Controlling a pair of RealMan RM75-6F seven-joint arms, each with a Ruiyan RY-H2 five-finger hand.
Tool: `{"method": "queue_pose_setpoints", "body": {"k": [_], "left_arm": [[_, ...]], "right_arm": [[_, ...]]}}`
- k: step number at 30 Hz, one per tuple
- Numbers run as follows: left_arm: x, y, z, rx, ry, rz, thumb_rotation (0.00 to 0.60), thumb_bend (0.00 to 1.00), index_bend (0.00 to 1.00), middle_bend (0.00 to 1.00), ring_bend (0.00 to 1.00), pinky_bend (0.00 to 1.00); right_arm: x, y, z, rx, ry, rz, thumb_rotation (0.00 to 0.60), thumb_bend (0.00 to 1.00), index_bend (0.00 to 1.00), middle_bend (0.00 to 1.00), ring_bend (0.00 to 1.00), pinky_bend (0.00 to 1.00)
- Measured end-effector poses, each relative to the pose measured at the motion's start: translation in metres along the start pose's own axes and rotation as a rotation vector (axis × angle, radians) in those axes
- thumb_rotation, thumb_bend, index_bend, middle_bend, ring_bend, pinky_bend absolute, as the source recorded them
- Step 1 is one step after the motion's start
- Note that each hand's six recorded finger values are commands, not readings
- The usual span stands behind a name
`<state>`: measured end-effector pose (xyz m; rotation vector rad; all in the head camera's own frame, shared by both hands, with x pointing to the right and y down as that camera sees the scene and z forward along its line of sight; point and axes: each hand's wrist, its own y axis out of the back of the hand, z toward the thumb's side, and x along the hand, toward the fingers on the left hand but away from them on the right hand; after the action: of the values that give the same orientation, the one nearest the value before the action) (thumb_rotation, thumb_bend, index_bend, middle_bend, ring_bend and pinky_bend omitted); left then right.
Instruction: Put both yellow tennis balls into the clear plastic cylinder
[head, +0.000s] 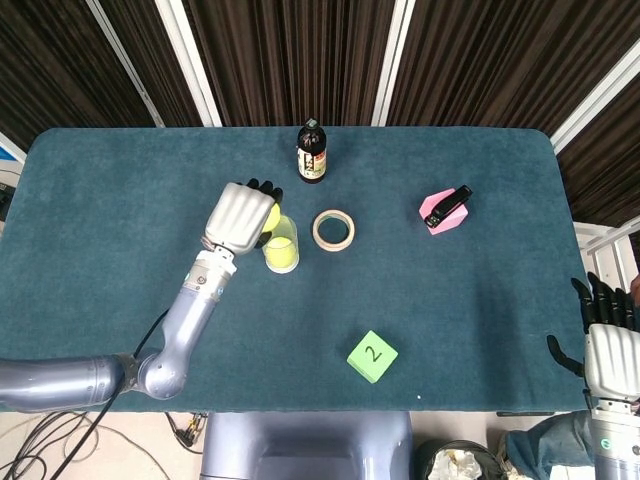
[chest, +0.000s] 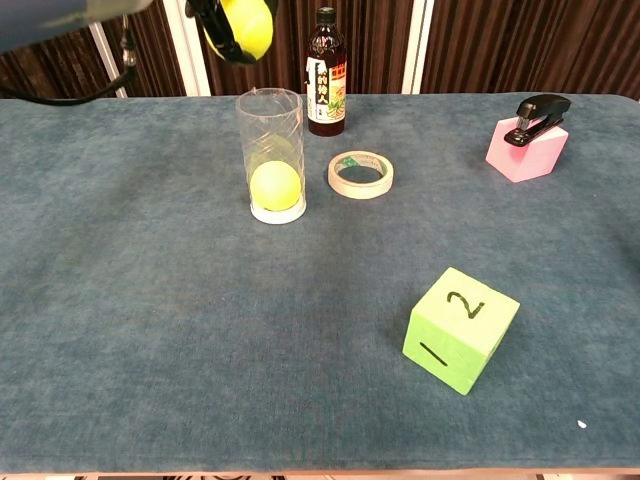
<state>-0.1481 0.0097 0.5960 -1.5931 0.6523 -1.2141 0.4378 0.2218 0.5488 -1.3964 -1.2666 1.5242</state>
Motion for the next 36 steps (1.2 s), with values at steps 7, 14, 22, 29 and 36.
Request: {"method": "queue_pose_setpoints", "body": {"k": [7, 14, 22, 29, 36], "left_arm": [[0.009, -0.015, 0.006, 0.006, -0.002, -0.014, 0.600, 0.31, 0.43, 0.46, 0.37, 0.60], [0.008, -0.023, 0.017, 0.009, -0.030, -0.034, 0.600, 0.28, 0.43, 0.45, 0.36, 0.60], [0.004, -0.031, 0.028, 0.061, -0.054, -0.039, 0.600, 0.27, 0.42, 0.45, 0.35, 0.60], [0.003, -0.037, 0.032, 0.084, -0.057, -0.044, 0.600, 0.22, 0.37, 0.37, 0.32, 0.59], [0.003, -0.039, 0.032, 0.108, -0.049, -0.046, 0.600, 0.16, 0.33, 0.29, 0.27, 0.57]], "right_arm": [[0.000, -0.002, 0.000, 0.005, 0.001, 0.006, 0.600, 0.35, 0.11, 0.03, 0.06, 0.01], [0.000, -0.001, -0.001, 0.002, -0.004, 0.002, 0.600, 0.35, 0.11, 0.03, 0.06, 0.01], [0.000, 0.000, -0.001, -0.004, -0.006, 0.001, 0.600, 0.35, 0.11, 0.03, 0.06, 0.01], [0.000, 0.000, 0.000, -0.003, -0.005, -0.001, 0.600, 0.35, 0.11, 0.03, 0.06, 0.01], [0.000, 0.001, 0.000, -0.005, -0.005, -0.002, 0.600, 0.35, 0.11, 0.03, 0.06, 0.01]]}}
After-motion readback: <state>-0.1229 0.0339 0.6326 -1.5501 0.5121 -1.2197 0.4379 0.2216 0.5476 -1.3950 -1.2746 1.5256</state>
